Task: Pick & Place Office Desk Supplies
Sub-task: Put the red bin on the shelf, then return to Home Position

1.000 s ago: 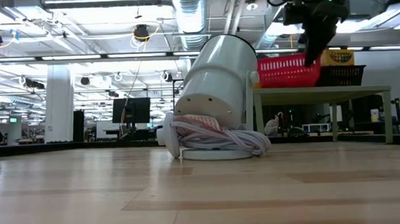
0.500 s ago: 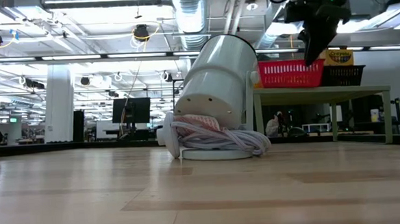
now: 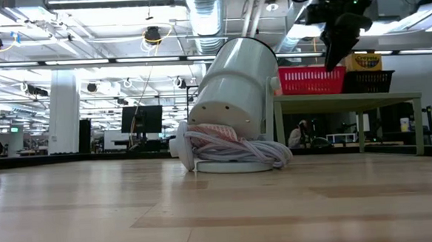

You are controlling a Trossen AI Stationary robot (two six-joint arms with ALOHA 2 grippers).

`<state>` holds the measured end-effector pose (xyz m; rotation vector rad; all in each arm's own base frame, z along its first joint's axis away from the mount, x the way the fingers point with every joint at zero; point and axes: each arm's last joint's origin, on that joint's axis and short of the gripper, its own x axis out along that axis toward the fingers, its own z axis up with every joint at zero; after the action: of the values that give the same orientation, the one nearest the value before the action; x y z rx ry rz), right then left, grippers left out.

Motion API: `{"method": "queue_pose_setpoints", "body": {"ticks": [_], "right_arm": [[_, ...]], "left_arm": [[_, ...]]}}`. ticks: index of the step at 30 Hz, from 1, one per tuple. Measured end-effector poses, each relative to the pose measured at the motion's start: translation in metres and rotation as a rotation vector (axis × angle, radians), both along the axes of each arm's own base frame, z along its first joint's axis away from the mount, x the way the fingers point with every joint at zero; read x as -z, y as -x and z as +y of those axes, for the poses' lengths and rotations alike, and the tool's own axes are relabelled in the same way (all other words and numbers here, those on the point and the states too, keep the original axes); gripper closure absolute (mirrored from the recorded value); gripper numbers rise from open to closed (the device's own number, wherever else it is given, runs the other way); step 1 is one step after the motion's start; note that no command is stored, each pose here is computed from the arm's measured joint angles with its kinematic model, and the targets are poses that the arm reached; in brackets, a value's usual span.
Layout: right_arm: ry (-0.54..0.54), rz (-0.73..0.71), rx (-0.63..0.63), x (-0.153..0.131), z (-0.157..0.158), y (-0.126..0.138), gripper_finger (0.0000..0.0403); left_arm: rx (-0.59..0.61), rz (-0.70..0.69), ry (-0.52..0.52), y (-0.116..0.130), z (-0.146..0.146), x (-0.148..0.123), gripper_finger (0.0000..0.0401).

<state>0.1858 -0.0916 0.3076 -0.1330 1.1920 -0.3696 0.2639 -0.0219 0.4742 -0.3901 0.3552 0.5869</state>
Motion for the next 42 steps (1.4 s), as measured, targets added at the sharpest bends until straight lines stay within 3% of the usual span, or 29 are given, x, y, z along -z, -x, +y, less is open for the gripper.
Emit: {"method": "queue_pose_setpoints", "body": {"ticks": [7,15,18,21,25,28,33,38,42], "right_arm": [[0.005,-0.022,0.008,-0.004,0.002,0.004,0.0332],[0.009,-0.163,0.057,-0.024,0.013,0.027,0.0332],[-0.099,-0.315,0.097,-0.039,0.021,0.036,0.0332],[-0.208,-0.561,0.101,-0.062,0.032,0.044,0.0332],[-0.249,-0.883,0.100,-0.091,0.048,0.060,0.0332],[-0.259,-1.034,0.138,-0.105,0.058,0.076,0.0332],[-0.312,-1.154,0.209,-0.112,0.070,0.098,0.0332],[-0.377,-1.234,0.258,-0.114,0.076,0.103,0.0332],[-0.405,-1.265,0.286,-0.115,0.080,0.104,0.0332]], "left_arm": [[0.005,0.002,-0.003,0.000,-0.001,0.000,0.0284],[0.035,0.016,-0.045,0.003,-0.001,-0.002,0.0284],[0.084,0.013,-0.107,0.007,-0.004,-0.008,0.0284],[0.146,0.032,-0.201,0.016,-0.009,-0.014,0.0284],[0.163,0.030,-0.294,0.051,-0.006,-0.024,0.0284],[0.158,-0.011,-0.315,0.089,0.003,-0.018,0.0284],[0.193,-0.228,-0.312,0.143,0.013,0.028,0.0284],[0.185,-0.356,-0.288,0.164,0.020,0.117,0.0284],[0.201,-0.445,-0.260,0.187,0.023,0.172,0.0284]]}}
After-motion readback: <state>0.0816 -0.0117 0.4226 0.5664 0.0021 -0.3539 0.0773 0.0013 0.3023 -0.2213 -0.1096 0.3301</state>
